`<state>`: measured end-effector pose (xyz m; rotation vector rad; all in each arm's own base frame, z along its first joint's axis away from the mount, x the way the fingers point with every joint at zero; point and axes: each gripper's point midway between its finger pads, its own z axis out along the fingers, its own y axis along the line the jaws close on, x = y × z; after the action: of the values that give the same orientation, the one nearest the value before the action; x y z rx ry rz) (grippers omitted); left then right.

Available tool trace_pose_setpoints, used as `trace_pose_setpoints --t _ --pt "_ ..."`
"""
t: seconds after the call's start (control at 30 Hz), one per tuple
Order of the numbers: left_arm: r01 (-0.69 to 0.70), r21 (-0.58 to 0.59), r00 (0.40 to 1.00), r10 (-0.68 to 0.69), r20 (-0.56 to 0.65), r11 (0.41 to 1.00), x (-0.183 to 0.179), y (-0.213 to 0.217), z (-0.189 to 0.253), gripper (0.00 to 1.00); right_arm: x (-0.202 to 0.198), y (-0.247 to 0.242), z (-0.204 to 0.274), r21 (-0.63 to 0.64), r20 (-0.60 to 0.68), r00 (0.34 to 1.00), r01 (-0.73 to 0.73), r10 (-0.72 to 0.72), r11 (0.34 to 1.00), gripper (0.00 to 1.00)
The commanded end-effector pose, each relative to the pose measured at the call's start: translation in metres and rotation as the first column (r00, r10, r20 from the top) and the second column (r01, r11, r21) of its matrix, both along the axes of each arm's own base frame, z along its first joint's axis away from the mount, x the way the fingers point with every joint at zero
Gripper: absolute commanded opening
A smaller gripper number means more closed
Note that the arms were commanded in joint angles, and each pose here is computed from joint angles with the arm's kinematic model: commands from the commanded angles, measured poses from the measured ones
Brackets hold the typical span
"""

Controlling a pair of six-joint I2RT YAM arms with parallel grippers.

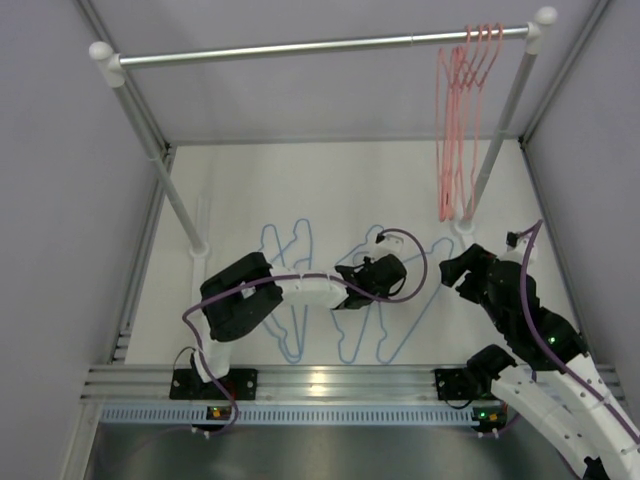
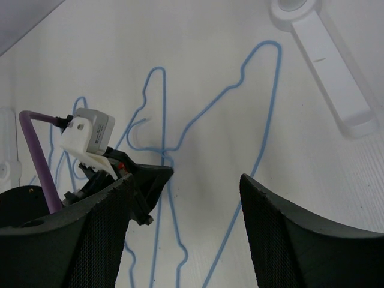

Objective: Organize the hangers

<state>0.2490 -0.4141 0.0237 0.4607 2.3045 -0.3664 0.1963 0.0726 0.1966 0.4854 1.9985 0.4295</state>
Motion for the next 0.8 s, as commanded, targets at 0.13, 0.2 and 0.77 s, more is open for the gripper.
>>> trace_pose_setpoints --t 0.13,0.2,0.77 --pt "-0.004 -0.037 1.0 0.005 0.028 0.999 -0.012 0.03 0.047 0.0 0.004 0.011 -0.002 0.008 -0.013 0.999 -0.033 0.033 0.999 0.68" --pt "-0.002 -0.043 0.999 0.003 0.033 0.999 -0.015 0.036 0.052 0.0 0.005 0.014 -0.004 0.014 -0.018 0.999 -0.044 0.044 0.999 0.68" --pt "0.017 -0.166 0.997 -0.004 0.081 0.986 -0.031 0.062 0.106 0.0 0.013 0.05 -0.043 0.1 -0.077 0.987 -0.134 0.142 0.986 0.65"
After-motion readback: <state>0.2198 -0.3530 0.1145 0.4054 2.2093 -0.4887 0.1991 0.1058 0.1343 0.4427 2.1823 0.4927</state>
